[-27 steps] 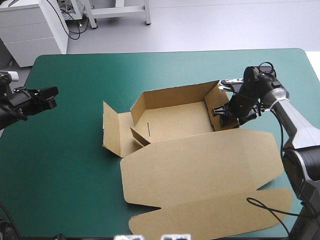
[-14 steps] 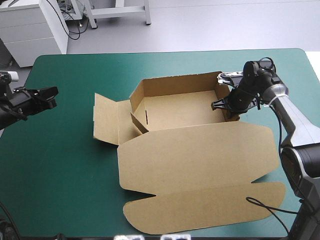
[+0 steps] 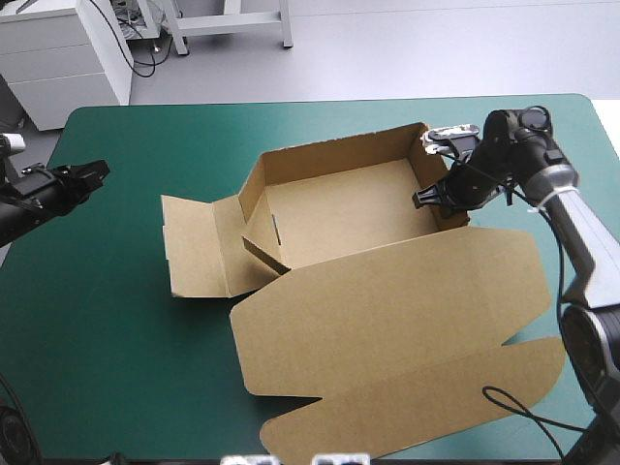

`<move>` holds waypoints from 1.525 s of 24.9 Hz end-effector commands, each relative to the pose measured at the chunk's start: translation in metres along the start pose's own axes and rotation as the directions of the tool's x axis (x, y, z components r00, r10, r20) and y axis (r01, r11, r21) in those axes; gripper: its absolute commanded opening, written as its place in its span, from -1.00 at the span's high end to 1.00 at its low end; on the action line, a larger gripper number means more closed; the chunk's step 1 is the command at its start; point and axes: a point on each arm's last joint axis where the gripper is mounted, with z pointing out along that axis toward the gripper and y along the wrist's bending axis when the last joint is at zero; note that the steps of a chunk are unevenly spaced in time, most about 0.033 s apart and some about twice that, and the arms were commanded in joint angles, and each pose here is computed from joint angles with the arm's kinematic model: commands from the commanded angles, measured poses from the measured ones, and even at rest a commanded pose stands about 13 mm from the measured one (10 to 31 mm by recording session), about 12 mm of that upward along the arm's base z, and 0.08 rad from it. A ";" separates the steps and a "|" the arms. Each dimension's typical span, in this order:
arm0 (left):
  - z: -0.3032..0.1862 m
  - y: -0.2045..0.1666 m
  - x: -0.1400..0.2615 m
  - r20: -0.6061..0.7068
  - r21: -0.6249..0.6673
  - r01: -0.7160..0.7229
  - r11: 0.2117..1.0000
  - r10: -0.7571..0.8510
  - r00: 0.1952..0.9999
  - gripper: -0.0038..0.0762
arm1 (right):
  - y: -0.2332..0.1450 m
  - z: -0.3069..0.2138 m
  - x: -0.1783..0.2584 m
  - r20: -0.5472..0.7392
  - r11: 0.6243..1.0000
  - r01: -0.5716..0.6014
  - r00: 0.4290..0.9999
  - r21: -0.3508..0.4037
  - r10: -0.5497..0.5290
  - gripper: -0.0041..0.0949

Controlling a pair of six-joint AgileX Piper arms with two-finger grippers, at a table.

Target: Fold the box

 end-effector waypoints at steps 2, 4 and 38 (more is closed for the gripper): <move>0.008 0.007 -0.007 0.038 0.023 0.058 0.998 -0.059 0.998 0.88 | 0.016 -0.093 0.020 0.224 0.996 0.081 0.971 0.027 -0.085 0.96; 0.017 0.017 -0.003 0.018 0.021 0.093 0.995 -0.093 0.995 0.88 | 0.021 -0.118 0.030 0.283 0.994 0.102 0.953 0.051 -0.112 0.96; 0.101 -0.076 0.042 -0.252 0.377 0.125 0.918 -0.029 0.967 0.92 | 0.016 -0.068 -0.020 0.422 0.997 0.032 0.906 -0.071 0.001 0.95</move>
